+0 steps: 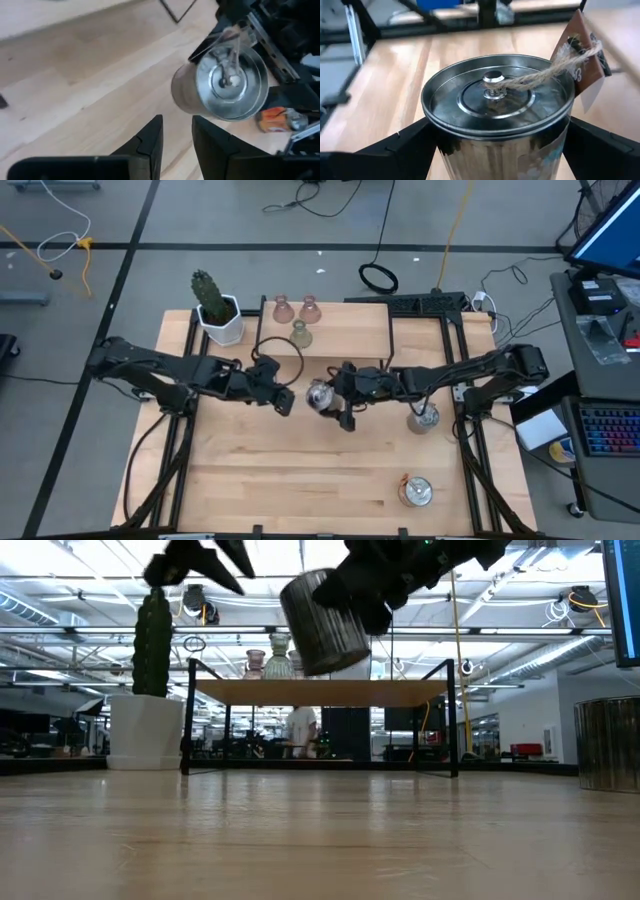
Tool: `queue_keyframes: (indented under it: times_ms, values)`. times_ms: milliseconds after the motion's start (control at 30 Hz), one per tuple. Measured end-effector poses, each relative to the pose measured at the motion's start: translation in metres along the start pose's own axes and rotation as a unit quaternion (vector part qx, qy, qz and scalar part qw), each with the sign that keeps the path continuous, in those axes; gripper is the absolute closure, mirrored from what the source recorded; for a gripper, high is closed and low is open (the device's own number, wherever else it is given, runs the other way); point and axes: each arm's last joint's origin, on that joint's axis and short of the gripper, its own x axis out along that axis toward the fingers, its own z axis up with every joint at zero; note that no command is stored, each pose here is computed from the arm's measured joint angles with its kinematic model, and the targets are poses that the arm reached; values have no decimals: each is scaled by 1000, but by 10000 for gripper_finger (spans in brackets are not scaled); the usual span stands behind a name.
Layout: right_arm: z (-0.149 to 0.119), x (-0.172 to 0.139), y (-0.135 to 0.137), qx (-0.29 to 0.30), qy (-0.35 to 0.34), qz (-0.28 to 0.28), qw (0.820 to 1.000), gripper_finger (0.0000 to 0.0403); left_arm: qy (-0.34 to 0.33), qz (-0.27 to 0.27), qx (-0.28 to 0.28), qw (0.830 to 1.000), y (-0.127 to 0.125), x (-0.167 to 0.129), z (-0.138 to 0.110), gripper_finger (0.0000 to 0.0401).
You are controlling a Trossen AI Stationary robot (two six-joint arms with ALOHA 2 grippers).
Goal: Pick & Place candle stick holders
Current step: Put the bottom left silver scented candle on the shelf
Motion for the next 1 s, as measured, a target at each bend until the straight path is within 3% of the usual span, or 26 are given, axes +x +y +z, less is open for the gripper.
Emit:
queue_keyframes:
  times_ms: [167, 367, 500, 767, 1000]
  values:
    - [21, -25, -10, -3, -55, -41, 998, 49, -20, 4, 11, 1000, -1, -8, -4, 297]
    - [45, -64, -39, -25, -115, -180, 977, 49, -16, 8, 29, 999, -4, -8, -12, 297]
    - [51, -76, -67, -5, -132, -252, 959, 49, -22, 17, 41, 999, -5, -9, -17, 297]
    - [45, -78, -119, 63, -132, -323, 935, 49, -36, 21, 44, 998, -8, -9, -23, 297]
    - [28, -76, -137, 120, -188, -333, 916, 49, -43, 29, 43, 998, -9, -5, -25, 297]
